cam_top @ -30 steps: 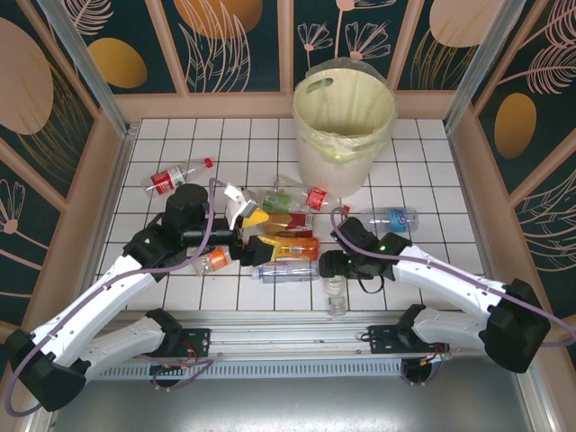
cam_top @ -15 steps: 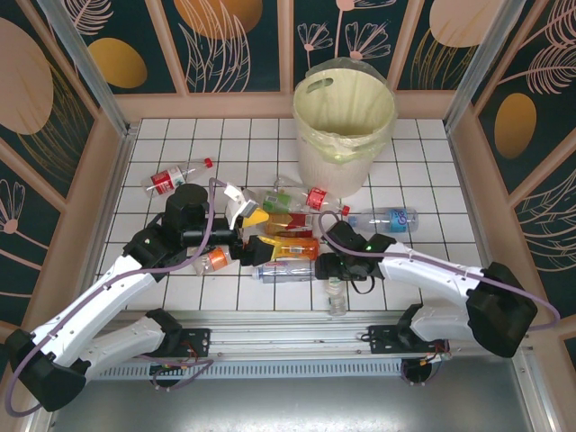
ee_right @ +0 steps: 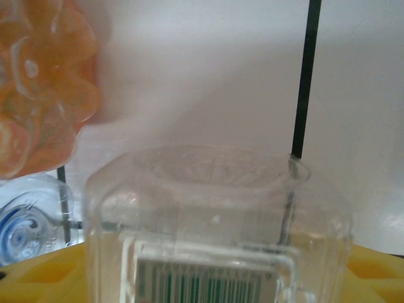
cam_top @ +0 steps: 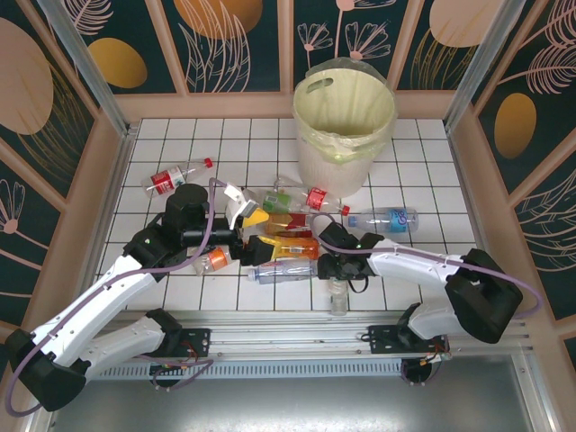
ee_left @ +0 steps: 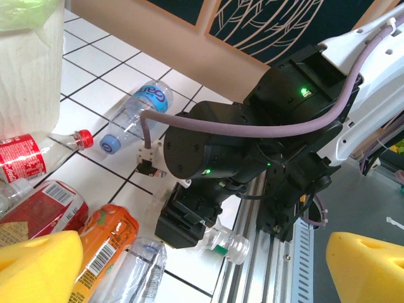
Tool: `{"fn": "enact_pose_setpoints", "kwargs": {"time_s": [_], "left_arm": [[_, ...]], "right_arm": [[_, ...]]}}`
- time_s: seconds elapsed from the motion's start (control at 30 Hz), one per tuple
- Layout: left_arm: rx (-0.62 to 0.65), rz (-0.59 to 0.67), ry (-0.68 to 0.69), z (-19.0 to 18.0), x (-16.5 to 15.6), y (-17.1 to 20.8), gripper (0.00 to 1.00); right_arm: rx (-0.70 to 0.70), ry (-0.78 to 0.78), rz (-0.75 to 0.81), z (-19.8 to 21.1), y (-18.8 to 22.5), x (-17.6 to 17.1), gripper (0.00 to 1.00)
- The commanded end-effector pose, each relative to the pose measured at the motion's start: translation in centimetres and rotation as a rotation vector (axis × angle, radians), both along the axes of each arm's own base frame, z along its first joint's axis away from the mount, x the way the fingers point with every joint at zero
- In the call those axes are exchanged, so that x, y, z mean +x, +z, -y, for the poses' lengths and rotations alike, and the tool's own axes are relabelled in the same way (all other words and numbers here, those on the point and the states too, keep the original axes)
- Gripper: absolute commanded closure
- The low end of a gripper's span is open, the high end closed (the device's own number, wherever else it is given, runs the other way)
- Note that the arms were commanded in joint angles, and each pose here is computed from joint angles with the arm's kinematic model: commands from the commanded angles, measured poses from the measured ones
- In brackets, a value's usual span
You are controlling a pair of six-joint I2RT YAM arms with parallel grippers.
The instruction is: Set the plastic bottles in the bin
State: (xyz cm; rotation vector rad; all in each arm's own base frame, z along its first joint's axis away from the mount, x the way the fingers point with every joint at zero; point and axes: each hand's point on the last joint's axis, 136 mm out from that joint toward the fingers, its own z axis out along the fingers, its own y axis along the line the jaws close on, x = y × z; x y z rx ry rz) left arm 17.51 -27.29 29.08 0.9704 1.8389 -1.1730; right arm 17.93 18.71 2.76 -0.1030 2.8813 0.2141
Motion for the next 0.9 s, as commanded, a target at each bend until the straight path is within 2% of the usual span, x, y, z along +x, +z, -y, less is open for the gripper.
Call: {"fn": "enact_pose_setpoints", "kwargs": {"time_s": [0.0, 0.2, 0.33, 0.73, 0.87], "left_arm": [[-0.016, 0.007, -0.002, 0.3, 0.2, 0.1, 0.01], [-0.023, 0.002, -0.006, 0.6, 0.4, 0.1, 0.01], [-0.053, 0.023, -0.002, 0.8, 0.7, 0.9, 0.02], [-0.2, 0.164, 0.128, 0.9, 3.6, 6.7, 0.02], [-0.237, 0.181, 0.133, 1.3, 4.2, 8.0, 0.02]], "right_arm": [[-0.021, 0.015, 0.025, 0.3, -0.1, 0.2, 0.34], [-0.029, 0.009, 0.095, 0.9, 1.8, 1.0, 0.38], [0.035, 0.027, 0.195, 0.5, 5.1, 1.9, 0.39], [0.257, 0.129, 0.592, -1.9, 21.7, 5.2, 0.44], [0.283, 0.163, 0.725, -2.5, 27.3, 6.4, 0.43]]}}
